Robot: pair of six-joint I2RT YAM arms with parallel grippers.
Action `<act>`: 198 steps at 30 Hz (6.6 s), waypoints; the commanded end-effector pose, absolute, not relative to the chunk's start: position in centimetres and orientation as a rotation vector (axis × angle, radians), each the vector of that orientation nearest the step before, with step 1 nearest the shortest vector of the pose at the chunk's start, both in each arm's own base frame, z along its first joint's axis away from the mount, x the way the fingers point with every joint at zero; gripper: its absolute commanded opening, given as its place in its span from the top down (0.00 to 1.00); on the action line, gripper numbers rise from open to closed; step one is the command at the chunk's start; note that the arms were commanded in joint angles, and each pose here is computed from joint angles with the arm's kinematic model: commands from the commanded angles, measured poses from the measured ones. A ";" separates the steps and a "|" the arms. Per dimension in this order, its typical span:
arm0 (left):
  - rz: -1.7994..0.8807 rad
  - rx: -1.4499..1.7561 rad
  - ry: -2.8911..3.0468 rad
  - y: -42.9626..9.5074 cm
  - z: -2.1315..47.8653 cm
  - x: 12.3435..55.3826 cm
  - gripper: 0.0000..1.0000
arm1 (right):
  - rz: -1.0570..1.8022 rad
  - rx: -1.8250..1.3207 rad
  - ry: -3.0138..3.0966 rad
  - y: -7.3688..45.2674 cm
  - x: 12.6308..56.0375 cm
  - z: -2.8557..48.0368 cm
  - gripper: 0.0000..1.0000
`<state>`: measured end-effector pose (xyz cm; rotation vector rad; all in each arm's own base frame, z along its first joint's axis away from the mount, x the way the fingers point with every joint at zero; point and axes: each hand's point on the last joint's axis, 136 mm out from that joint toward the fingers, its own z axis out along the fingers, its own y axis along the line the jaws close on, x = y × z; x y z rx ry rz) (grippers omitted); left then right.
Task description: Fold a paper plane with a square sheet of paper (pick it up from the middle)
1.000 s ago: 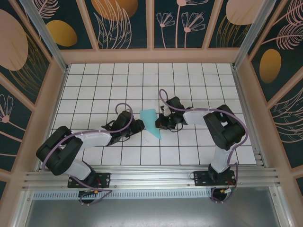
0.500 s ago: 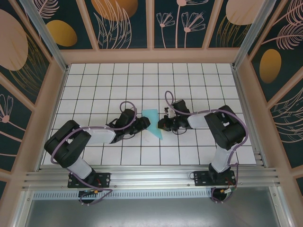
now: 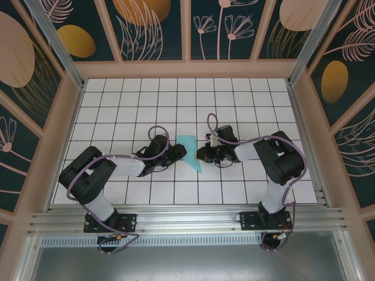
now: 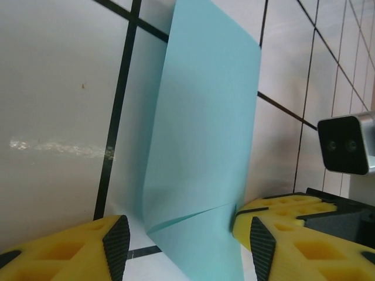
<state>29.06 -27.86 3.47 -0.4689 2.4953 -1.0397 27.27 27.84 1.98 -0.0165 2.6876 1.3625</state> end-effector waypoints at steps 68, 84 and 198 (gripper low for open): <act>-1.145 -0.452 2.439 -30.2 6.3 31.0 1.00 | 0.813 -0.560 2.149 25.4 24.9 9.2 0.51; -1.127 -0.456 2.474 -30.5 5.9 31.0 1.00 | 0.491 -0.893 2.021 29.9 23.0 5.6 0.52; -0.930 -0.485 2.538 -28.0 4.5 31.1 0.89 | 0.297 -0.927 1.981 31.9 25.1 4.4 0.77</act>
